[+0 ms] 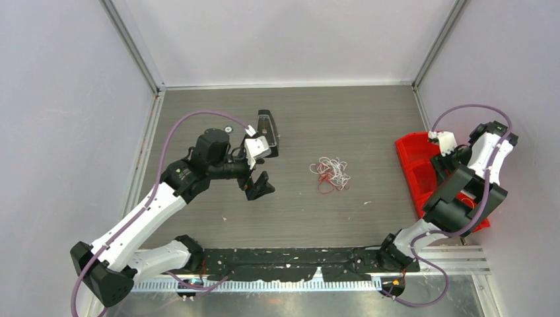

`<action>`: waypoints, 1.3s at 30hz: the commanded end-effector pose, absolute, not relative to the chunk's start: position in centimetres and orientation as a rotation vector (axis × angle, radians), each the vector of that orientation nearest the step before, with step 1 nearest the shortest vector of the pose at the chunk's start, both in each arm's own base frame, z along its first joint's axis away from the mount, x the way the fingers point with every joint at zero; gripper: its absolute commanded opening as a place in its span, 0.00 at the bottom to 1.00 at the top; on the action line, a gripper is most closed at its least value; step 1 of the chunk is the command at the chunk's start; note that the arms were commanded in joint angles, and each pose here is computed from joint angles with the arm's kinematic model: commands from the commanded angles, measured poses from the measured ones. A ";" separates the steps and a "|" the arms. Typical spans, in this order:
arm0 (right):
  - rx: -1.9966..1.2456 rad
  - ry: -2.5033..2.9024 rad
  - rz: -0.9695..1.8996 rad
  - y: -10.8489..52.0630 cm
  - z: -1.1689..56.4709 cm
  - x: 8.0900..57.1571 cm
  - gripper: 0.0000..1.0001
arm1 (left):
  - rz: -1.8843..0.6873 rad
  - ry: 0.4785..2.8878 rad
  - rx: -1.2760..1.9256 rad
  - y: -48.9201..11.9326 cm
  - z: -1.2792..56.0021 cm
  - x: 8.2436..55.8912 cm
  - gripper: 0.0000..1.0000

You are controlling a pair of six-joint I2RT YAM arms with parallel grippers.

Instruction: Untangle the cables

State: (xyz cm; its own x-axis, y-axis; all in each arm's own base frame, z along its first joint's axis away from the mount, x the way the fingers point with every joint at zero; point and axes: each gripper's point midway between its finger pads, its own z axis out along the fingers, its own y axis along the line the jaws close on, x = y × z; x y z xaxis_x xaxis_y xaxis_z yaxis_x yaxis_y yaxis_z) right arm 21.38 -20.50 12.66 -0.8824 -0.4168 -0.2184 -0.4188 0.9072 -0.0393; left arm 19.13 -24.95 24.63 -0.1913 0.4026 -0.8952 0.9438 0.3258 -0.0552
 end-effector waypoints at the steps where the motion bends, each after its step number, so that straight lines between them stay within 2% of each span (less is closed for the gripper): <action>1: -0.591 2.876 0.070 -20.2 11.3 21.2 0.56 | -0.806 1.708 1.202 -24.9 26.1 19.3 1.00; 8: -0.530 2.870 0.093 -20.2 10.1 21.8 0.44 | -0.794 1.711 1.200 -24.9 26.0 19.5 1.00; 19: -0.493 2.879 -0.036 -22.5 9.1 22.9 0.40 | -0.792 1.713 1.203 -24.9 26.0 19.6 0.99; 20: -0.500 2.886 -0.038 -22.6 8.8 22.9 0.36 | -0.795 1.712 1.204 -25.0 26.0 19.6 1.00; 23: -0.501 2.871 -0.020 -22.5 9.2 23.5 0.13 | -0.794 1.712 1.205 -25.0 26.1 19.6 1.00; 25: -0.501 2.823 0.002 -22.0 10.4 24.5 0.06 | -0.793 1.714 1.207 -24.9 26.0 19.6 1.00; 32: -0.595 2.608 -0.063 -21.1 14.4 29.6 0.05 | -0.795 1.719 1.208 -25.1 26.0 19.8 1.00; 39: -0.842 2.438 -0.284 -22.1 14.0 32.6 0.05 | -0.781 1.730 1.205 -25.0 25.9 19.9 1.00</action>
